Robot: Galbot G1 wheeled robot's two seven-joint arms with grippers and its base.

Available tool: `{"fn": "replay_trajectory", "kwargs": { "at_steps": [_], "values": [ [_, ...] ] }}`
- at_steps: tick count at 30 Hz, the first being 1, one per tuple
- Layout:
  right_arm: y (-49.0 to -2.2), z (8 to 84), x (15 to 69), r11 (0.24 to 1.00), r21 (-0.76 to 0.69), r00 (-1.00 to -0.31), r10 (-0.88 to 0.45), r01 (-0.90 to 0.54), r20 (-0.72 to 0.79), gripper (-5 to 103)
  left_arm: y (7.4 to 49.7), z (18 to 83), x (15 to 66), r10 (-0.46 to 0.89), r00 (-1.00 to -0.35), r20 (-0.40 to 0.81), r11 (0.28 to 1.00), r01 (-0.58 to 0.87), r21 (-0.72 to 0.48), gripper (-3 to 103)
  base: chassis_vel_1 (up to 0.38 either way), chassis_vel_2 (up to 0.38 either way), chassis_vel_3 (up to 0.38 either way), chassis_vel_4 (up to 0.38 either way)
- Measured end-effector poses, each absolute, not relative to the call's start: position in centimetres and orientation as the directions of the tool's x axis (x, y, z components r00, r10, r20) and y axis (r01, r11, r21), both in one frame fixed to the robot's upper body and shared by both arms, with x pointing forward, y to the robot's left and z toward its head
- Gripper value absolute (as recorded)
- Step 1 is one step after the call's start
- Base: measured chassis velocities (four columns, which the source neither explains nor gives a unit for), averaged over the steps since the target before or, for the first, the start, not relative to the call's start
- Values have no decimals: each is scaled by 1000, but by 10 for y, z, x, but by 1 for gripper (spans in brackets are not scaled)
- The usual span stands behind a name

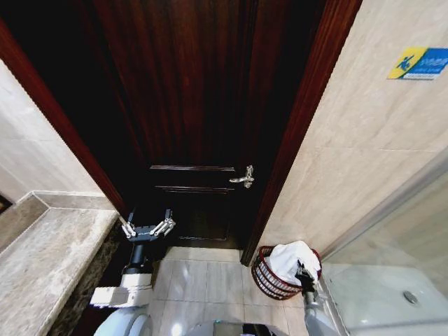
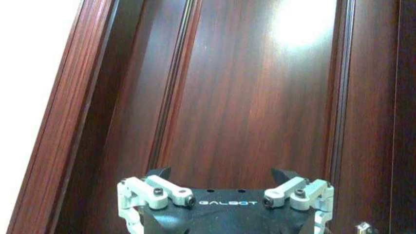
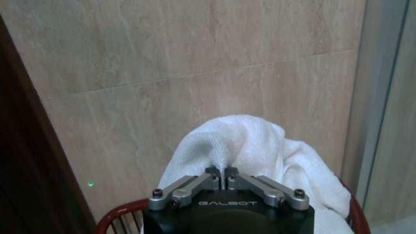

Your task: Discard the used towel into the hamper.

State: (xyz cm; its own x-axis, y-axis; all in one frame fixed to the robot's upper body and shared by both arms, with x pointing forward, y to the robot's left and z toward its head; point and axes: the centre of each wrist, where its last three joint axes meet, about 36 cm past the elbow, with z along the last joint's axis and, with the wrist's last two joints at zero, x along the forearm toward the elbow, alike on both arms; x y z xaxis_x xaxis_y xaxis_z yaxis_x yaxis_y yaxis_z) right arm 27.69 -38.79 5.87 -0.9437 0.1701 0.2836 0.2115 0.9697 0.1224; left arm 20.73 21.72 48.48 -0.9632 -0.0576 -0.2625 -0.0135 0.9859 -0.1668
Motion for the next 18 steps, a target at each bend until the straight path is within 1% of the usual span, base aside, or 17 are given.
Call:
{"fn": "replay_trajectory", "kwargs": {
  "at_steps": [4, 8, 13, 15, 18],
  "values": [
    [-384, 59, 279, 969, 130, -947, 167, 208, 275, 2, 217, 485, 207, -58, -963, -262, 986, -13, -167, 100, -10, 12, 17, -29],
    [-387, 58, 275, 967, 127, -940, 176, 220, 293, 2, 217, 485, 207, -58, -963, -262, 986, -14, -167, 100, -82, 96, 87, -101],
    [-393, 57, 269, 966, 116, -927, 182, 231, 328, 2, 217, 485, 207, -58, -963, -263, 986, -13, -167, 100, -112, 142, 101, -110],
    [-395, 57, 268, 967, 104, -914, 181, 233, 364, 2, 217, 485, 207, -58, -963, -262, 986, -14, -167, 100, -82, 96, 69, -34],
    [-399, 56, 268, 965, 98, -898, 184, 242, 399, 2, 217, 485, 207, -58, -963, -262, 986, -14, -167, 100, -25, 4, 8, 1]
  ]
}}
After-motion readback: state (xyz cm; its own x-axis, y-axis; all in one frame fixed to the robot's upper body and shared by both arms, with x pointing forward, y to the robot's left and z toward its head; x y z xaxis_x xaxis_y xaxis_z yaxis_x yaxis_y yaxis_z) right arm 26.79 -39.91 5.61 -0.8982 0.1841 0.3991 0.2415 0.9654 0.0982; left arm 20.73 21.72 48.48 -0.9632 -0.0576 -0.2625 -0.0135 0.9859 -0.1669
